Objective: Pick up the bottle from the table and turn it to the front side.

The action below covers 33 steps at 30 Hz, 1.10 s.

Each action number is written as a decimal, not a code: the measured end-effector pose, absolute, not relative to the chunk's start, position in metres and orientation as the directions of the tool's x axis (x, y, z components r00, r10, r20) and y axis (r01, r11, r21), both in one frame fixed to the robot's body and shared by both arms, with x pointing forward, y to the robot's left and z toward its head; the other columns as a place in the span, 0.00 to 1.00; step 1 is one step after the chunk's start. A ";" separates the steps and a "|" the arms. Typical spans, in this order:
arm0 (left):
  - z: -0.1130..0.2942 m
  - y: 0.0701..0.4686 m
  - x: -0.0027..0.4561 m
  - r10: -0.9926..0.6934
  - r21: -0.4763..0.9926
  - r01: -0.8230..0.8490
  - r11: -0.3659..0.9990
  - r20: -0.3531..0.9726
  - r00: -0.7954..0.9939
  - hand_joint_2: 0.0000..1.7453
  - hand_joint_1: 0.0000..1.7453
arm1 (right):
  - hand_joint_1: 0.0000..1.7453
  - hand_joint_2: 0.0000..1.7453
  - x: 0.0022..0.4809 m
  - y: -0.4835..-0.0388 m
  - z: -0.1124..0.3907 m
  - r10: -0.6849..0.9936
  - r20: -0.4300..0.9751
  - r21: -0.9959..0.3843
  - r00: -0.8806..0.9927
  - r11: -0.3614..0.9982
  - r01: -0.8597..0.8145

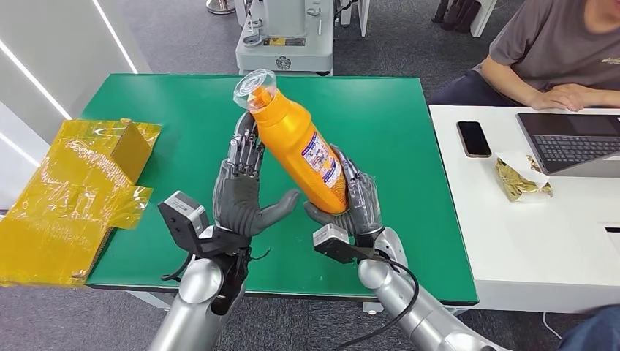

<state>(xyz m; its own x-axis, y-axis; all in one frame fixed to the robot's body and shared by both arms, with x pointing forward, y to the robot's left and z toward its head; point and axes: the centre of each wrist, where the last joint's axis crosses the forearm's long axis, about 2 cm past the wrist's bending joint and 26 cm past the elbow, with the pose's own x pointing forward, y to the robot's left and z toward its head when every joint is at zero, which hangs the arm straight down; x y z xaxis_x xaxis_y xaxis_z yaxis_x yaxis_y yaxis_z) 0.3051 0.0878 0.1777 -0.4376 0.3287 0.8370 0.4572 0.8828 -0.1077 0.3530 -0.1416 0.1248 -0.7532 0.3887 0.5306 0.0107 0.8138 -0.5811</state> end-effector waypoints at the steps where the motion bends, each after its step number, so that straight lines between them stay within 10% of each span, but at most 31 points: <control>1: 0.178 0.086 0.308 0.324 -0.106 0.455 0.884 0.840 -0.435 1.00 0.00 | 1.00 1.00 0.353 -0.141 0.125 0.388 0.532 -0.579 -0.752 0.815 0.011; 31: 0.169 0.118 0.336 0.295 -0.167 0.313 0.935 0.857 -0.423 1.00 0.00 | 1.00 1.00 0.341 -0.128 0.114 0.331 0.541 -0.626 -0.773 0.772 -0.108; 33: 0.167 0.119 0.336 0.297 -0.174 0.306 0.936 0.857 -0.422 1.00 0.50 | 1.00 1.00 0.341 -0.128 0.113 0.335 0.535 -0.630 -0.776 0.770 -0.102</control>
<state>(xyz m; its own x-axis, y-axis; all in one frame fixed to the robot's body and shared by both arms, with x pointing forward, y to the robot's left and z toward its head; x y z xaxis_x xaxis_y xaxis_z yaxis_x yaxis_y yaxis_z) 0.3361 0.1191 0.1675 -0.4217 0.2971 0.8567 0.3063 0.9359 -0.1738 0.3405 -0.1283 0.1132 -0.7757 0.3348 0.5350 -0.1024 0.7697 -0.6301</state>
